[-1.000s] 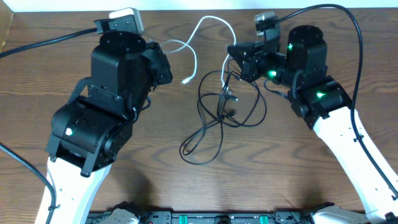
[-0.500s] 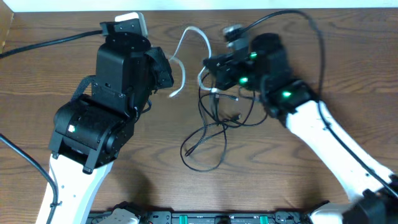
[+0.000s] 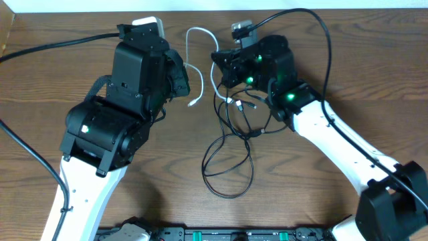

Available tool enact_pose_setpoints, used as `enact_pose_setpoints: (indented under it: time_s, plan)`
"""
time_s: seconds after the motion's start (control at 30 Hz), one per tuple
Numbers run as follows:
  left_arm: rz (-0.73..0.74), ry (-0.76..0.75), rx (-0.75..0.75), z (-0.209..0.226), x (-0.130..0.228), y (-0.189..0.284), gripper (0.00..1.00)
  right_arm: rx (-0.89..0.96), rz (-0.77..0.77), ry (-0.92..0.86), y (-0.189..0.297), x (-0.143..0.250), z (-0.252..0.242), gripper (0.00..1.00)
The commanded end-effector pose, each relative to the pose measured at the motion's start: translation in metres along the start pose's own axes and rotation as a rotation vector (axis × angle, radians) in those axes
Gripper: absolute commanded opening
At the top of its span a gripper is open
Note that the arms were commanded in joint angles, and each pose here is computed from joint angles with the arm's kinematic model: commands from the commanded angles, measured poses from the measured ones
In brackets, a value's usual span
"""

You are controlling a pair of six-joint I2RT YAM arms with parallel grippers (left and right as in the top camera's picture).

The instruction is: Untangle cables

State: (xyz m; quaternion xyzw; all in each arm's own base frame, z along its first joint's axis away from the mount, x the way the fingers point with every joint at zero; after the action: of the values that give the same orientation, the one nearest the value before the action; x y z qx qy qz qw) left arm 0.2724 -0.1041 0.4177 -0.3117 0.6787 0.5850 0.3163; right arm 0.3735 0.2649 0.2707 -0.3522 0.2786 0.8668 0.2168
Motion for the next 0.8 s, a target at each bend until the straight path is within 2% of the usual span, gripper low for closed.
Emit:
enact_pose_setpoints:
  time_s: [0.0, 0.13, 0.3, 0.47, 0.6, 0.77]
  plan:
    - [0.005, -0.016, 0.008, -0.001, 0.0, -0.001, 0.08, 0.027, 0.107, 0.014, -0.022, 0.031, -0.005, 0.01]
    - [0.006, -0.016, 0.008, -0.001, 0.0, -0.001, 0.08, 0.033, 0.173, 0.007, -0.037, 0.054, -0.007, 0.01]
    - [0.006, -0.016, 0.008, -0.001, 0.0, -0.001, 0.08, -0.013, 0.105, 0.036, -0.042, 0.044, 0.0, 0.01]
    - [0.007, -0.016, 0.007, -0.001, 0.0, -0.001, 0.08, -0.093, -0.045, 0.088, -0.041, 0.016, 0.012, 0.01]
    - [0.008, -0.017, 0.007, -0.001, 0.0, -0.001, 0.08, -0.183, -0.225, 0.143, -0.031, -0.018, 0.027, 0.01]
    - [0.021, -0.02, 0.003, 0.0, 0.002, -0.001, 0.08, -0.247, -0.39, 0.104, 0.0, -0.059, 0.034, 0.01]
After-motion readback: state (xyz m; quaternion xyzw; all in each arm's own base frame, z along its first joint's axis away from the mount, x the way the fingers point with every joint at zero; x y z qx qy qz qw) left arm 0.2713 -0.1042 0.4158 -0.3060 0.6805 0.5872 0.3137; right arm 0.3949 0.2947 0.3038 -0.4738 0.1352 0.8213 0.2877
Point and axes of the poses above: each gripper's point midway between its finger pads, its own y axis back along the fingers, its own z axis along the line the jaws close on, x = y × z, the point moved 7 cm from there along y, back along the fingers, and after that the axes turned 9 degrees about -y, right-handed, at the moved point
